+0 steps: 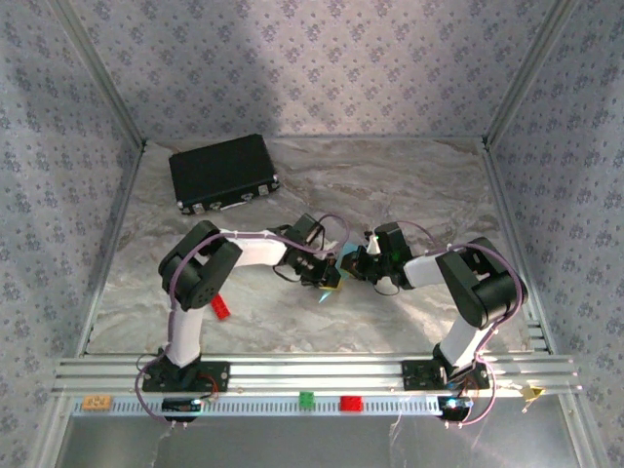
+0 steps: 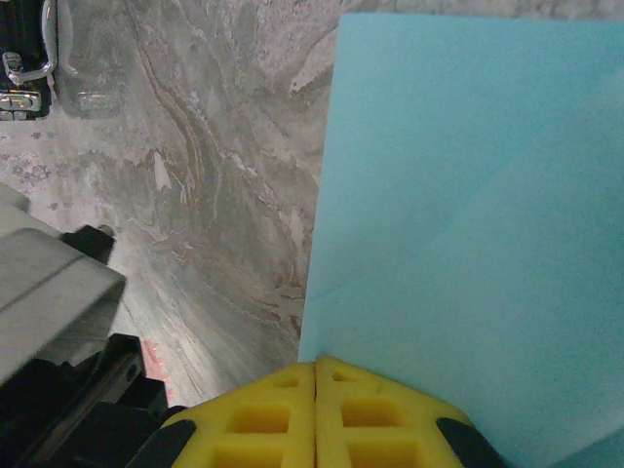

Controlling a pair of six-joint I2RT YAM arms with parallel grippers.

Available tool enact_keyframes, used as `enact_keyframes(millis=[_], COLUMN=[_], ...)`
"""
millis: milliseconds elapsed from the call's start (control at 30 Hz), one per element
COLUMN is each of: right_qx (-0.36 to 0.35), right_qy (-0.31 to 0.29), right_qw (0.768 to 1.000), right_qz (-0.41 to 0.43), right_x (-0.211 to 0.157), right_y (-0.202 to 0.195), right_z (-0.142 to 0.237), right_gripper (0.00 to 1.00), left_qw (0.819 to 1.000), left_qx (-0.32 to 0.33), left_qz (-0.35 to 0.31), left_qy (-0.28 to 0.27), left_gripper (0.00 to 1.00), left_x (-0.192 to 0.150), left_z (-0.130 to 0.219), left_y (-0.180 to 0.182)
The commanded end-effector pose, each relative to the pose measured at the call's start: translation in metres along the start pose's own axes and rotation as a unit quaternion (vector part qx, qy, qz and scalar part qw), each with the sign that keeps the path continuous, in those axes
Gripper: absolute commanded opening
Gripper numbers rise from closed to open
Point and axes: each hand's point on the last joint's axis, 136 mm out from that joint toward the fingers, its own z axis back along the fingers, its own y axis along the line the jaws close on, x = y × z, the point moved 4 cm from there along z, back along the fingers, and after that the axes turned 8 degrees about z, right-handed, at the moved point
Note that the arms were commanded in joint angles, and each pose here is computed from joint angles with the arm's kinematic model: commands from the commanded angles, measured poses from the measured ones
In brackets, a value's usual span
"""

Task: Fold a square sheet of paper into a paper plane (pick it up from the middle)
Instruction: Fold the wing for the fifth time at the center of the table.

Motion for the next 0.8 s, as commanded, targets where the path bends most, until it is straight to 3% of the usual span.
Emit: enact_keyframes(millis=[0, 500, 767], right_qx=[-0.097, -0.098, -0.097], right_qy=[0.034, 0.034, 0.036], right_qw=[0.994, 0.994, 0.994], right_qz=[-0.039, -0.039, -0.037], right_x=[-0.027, -0.027, -0.026], right_y=[-0.049, -0.050, -0.049], right_z=[-0.002, -0.001, -0.001], right_gripper=[0.08, 0.08, 0.08], left_qw=[0.999, 0.997, 0.995], left_qx=[0.031, 0.063, 0.093], left_qz=[0.018, 0.039, 0.046], left_qy=[0.014, 0.017, -0.008], left_gripper=[0.00, 0.01, 0.00], left_x=[-0.016, -0.056, -0.068], left_z=[-0.006, 0.013, 0.027], left_y=[0.025, 0.044, 0.053])
